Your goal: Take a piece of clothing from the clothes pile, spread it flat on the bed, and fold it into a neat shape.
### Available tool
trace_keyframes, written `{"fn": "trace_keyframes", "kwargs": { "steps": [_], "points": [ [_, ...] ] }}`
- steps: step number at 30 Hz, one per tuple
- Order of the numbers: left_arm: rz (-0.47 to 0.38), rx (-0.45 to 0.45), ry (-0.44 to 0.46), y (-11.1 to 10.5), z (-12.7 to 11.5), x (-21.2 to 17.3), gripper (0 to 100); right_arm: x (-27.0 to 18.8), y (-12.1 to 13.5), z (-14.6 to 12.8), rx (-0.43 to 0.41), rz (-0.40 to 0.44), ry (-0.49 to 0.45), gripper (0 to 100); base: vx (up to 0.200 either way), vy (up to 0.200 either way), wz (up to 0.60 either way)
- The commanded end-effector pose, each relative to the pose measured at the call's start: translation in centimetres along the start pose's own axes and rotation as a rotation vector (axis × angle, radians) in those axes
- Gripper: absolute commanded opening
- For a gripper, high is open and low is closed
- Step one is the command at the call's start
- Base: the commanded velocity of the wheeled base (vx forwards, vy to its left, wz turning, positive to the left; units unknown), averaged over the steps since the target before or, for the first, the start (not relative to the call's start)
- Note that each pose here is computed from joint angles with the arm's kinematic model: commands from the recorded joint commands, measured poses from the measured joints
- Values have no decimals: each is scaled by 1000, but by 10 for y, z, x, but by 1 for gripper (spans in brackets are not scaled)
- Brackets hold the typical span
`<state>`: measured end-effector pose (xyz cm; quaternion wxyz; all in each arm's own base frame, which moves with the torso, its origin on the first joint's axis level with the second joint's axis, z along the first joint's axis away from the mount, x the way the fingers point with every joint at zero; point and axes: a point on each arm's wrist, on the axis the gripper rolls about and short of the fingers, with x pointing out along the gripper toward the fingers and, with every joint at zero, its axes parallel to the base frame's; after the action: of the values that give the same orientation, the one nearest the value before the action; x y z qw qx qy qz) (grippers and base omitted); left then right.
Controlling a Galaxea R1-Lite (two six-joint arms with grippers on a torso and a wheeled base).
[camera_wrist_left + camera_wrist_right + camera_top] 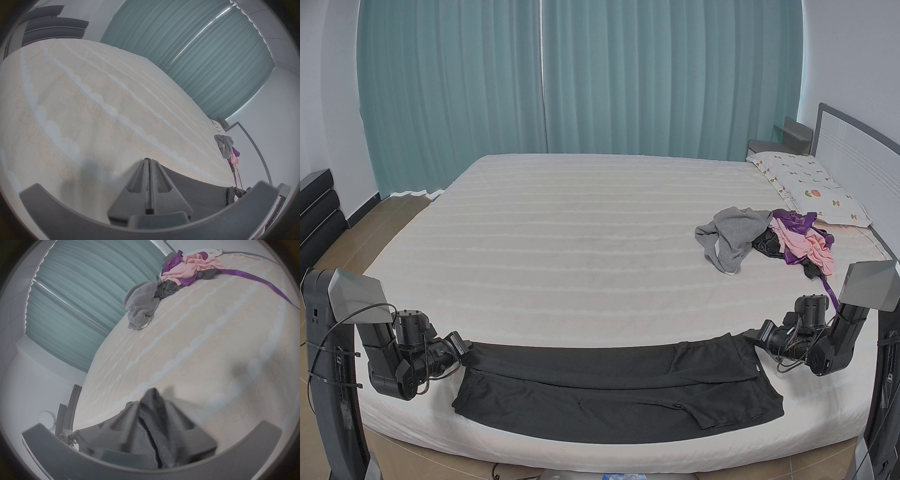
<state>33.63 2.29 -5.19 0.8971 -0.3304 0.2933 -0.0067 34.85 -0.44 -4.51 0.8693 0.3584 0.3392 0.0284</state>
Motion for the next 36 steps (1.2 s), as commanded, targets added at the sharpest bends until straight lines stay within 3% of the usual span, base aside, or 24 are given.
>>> {"fn": "trace_keyframes", "kwargs": {
  "steps": [1, 13, 24, 25, 26, 32, 36],
  "points": [
    [1, -1, 1, 0, 0, 0, 0, 3, -3, -3, 4, -3, 9, 0, 0, 0, 0],
    [31, 5, -8, -1, -4, 3, 0, 4, -8, 9, 31, -17, -48, 0, 0, 0, 0],
    [36, -1, -1, -1, -6, 0, 0, 5, -10, 5, 35, -25, -38, 0, 0, 0, 0],
    [35, -1, 0, -1, -6, 0, 100, 5, -9, 6, 34, -24, -39, 0, 0, 0, 0],
    [35, -1, 0, -1, -6, 0, 100, 5, -9, 6, 35, -22, -40, 100, 0, 0, 0],
    [34, -25, -2, -1, -6, 0, 100, 2, -8, 8, 47, -19, -44, 100, 0, 0, 0],
    [25, -128, -16, -7, -1, -12, 100, -6, -5, 18, 149, 3, -73, 100, 0, 0, 0]
  ]
}}
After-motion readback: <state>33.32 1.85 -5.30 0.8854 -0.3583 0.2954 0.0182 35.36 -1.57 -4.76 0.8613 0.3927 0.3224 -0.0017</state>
